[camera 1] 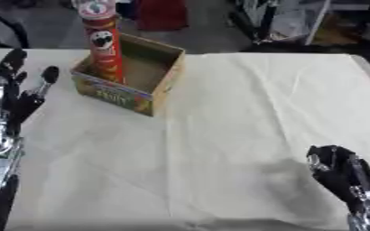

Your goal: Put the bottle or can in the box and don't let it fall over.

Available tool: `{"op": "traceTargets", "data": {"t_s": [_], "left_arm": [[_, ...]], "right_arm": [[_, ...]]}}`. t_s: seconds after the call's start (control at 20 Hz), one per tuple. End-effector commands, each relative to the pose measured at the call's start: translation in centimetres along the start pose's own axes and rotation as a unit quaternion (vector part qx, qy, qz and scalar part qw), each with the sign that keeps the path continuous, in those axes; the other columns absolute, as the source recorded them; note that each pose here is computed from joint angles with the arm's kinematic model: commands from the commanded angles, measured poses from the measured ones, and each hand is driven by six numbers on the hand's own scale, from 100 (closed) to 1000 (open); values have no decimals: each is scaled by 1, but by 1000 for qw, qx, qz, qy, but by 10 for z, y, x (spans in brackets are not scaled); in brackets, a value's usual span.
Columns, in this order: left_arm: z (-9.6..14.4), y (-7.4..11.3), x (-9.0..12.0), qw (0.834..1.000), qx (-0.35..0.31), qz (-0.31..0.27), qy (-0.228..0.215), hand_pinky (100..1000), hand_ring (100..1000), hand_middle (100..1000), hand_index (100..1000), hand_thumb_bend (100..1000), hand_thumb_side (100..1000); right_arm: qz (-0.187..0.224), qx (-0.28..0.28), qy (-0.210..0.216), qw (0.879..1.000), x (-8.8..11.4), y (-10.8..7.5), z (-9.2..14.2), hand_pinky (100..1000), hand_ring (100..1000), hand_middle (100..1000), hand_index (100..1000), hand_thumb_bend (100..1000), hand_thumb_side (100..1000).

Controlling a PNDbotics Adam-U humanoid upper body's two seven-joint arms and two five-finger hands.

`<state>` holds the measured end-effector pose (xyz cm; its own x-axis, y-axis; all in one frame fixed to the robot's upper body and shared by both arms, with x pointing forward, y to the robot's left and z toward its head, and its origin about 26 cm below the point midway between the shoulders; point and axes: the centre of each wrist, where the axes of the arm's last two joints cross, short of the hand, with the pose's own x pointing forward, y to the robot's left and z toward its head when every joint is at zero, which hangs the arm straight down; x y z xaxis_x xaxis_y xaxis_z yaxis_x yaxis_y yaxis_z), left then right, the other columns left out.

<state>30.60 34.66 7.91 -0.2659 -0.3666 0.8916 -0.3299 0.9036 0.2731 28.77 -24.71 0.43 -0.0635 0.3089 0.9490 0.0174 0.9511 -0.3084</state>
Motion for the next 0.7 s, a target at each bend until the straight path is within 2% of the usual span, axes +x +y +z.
{"op": "traceTargets", "data": {"t_s": [0.05, 0.25, 0.7], "left_arm": [[8, 0, 10, 1000, 7, -3, -13, 987, 1000, 865, 930, 682, 517], [18, -1, 5, 1000, 5, -9, 2, 987, 1000, 859, 925, 673, 515], [19, -6, 6, 1000, -9, -2, 0, 987, 997, 853, 920, 653, 516]], "right_arm": [[5, -9, -9, 1000, 4, -7, -3, 722, 620, 574, 481, 100, 266], [5, -13, -8, 1000, 4, -9, -2, 722, 621, 575, 524, 100, 271], [5, -13, -10, 1000, 4, -9, -3, 723, 622, 576, 577, 100, 292]]}}
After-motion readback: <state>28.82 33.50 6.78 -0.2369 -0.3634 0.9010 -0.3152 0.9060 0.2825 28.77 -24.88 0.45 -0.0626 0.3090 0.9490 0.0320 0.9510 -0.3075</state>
